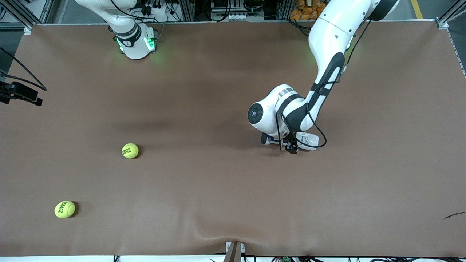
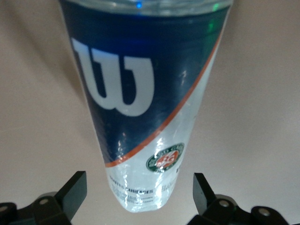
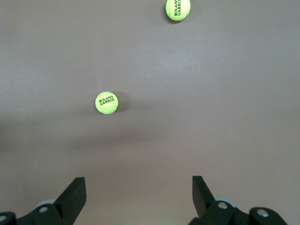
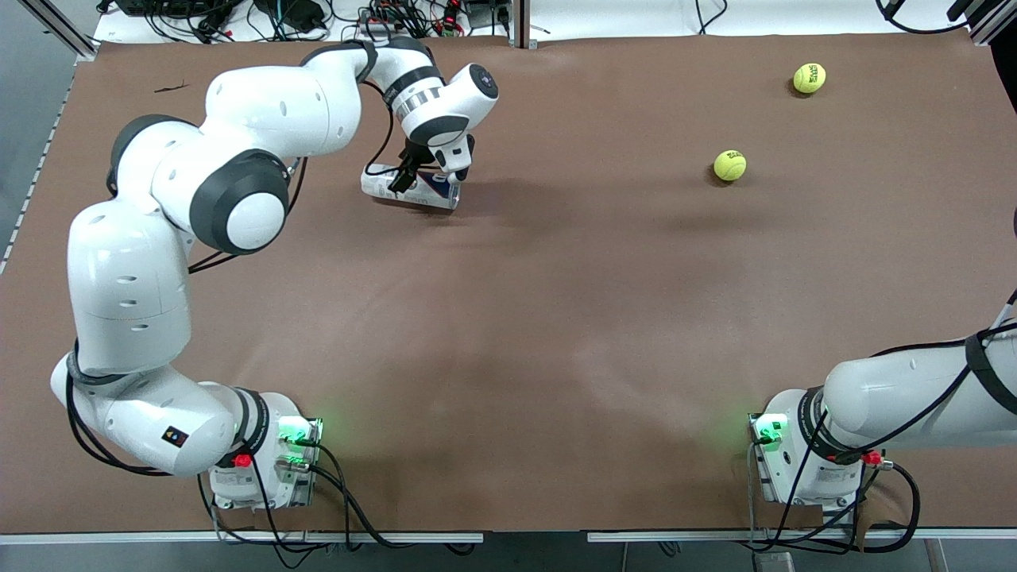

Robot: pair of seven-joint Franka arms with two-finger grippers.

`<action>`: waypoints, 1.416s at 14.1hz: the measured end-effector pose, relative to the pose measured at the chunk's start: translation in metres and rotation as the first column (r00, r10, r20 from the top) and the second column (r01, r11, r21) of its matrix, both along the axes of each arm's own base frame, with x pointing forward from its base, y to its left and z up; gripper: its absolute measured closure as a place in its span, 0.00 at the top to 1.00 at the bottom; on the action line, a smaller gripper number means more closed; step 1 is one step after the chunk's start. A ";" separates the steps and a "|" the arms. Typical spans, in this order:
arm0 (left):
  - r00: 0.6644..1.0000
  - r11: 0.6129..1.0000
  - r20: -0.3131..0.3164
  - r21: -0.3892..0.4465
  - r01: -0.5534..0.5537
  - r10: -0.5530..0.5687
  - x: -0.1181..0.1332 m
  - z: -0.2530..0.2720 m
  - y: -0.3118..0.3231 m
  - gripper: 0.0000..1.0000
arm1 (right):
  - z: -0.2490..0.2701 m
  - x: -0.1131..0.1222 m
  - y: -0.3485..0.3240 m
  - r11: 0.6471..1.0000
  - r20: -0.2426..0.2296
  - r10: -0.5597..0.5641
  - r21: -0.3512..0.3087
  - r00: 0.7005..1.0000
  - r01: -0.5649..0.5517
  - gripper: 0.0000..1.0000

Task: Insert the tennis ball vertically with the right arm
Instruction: 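Hold the can upright, open end up, with the left gripper, then move the right gripper to the nearer tennis ball while the left gripper holds the can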

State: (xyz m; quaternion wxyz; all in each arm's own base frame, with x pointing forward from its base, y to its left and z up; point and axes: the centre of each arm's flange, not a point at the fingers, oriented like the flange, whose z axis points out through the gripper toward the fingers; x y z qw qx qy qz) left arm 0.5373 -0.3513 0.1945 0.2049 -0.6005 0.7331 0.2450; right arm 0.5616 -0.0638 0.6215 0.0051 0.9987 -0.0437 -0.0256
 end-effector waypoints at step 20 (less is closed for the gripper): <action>1.000 1.000 -0.005 -0.001 0.027 -0.027 -0.009 -0.034 0.001 0.72 | -0.167 0.093 0.082 0.990 -0.115 0.139 0.005 0.984 -0.140 1.00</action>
